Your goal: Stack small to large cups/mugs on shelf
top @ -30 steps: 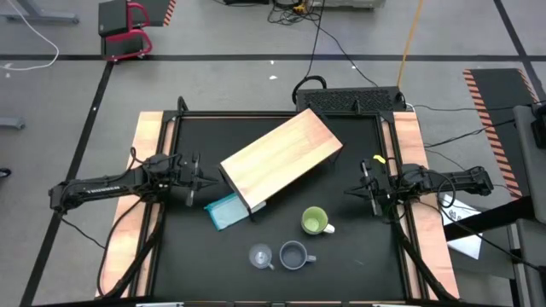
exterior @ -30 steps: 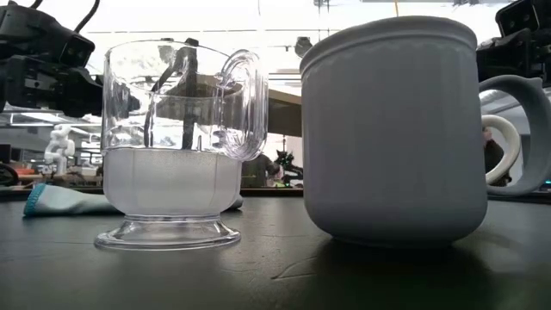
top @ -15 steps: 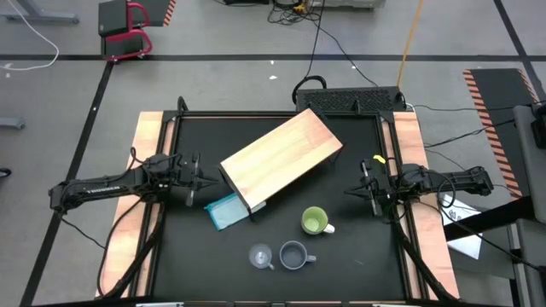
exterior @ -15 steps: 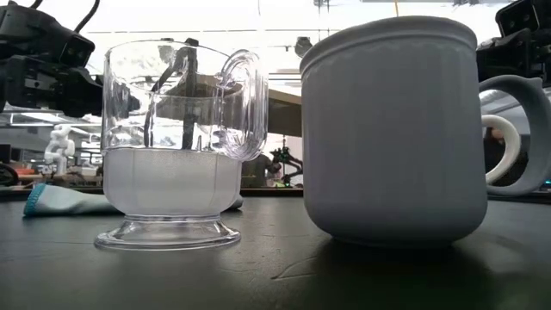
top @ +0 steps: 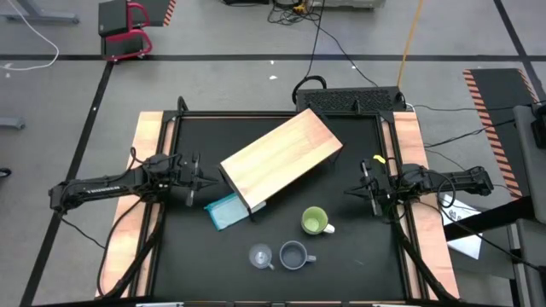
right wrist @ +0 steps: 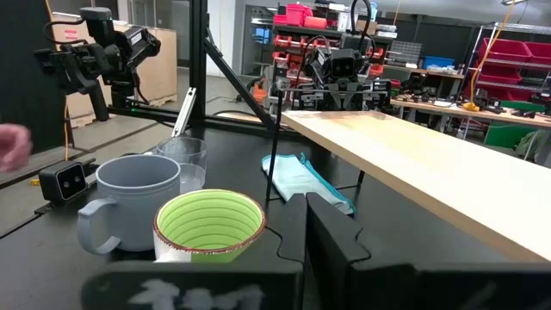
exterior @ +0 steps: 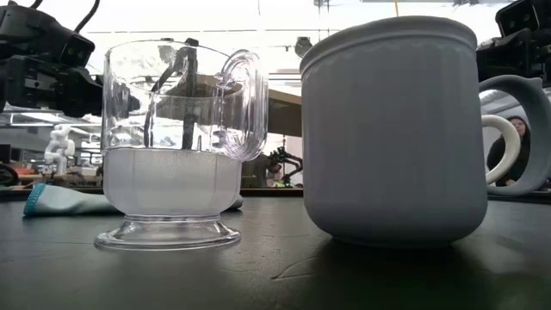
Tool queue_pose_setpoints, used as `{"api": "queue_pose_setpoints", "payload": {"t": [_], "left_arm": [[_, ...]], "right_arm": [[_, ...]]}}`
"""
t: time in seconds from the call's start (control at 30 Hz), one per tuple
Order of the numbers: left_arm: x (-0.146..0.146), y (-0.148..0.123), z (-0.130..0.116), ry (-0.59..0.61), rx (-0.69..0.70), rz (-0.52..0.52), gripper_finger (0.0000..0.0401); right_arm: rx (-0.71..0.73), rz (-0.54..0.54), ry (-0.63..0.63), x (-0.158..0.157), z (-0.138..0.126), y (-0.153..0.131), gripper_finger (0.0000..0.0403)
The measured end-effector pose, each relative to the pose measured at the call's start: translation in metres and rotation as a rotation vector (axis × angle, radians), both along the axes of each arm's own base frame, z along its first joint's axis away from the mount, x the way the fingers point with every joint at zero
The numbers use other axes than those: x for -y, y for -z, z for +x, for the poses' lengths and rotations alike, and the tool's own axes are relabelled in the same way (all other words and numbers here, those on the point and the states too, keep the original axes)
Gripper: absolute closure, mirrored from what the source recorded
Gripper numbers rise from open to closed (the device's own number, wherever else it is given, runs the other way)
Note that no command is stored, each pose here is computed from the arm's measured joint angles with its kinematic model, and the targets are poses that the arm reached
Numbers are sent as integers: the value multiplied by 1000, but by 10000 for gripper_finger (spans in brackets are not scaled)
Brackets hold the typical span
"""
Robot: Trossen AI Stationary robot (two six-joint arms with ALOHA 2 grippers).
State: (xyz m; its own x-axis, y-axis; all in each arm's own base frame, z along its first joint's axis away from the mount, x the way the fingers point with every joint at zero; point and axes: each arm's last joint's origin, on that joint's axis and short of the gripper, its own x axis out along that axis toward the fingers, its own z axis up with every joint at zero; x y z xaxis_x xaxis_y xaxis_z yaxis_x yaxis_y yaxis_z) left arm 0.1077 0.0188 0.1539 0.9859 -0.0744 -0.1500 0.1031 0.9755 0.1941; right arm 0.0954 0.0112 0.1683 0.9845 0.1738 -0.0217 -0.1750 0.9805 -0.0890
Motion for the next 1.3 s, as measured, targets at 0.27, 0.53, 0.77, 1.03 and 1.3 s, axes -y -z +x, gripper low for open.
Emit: {"api": "queue_pose_setpoints", "payload": {"t": [0.27,0.53,0.77,1.03,1.3], "left_arm": [[0,0,0,0,0,0,370],[0,0,0,0,0,0,370],[0,0,0,0,1,0,370],[0,0,0,0,1,0,370],[0,-2,0,-8,16,-53,370]], "right_arm": [[0,0,0,0,0,0,403],[0,0,0,0,0,0,403],[0,0,0,0,0,0,403],[0,0,0,0,0,0,403],[0,0,0,0,0,0,403]]}}
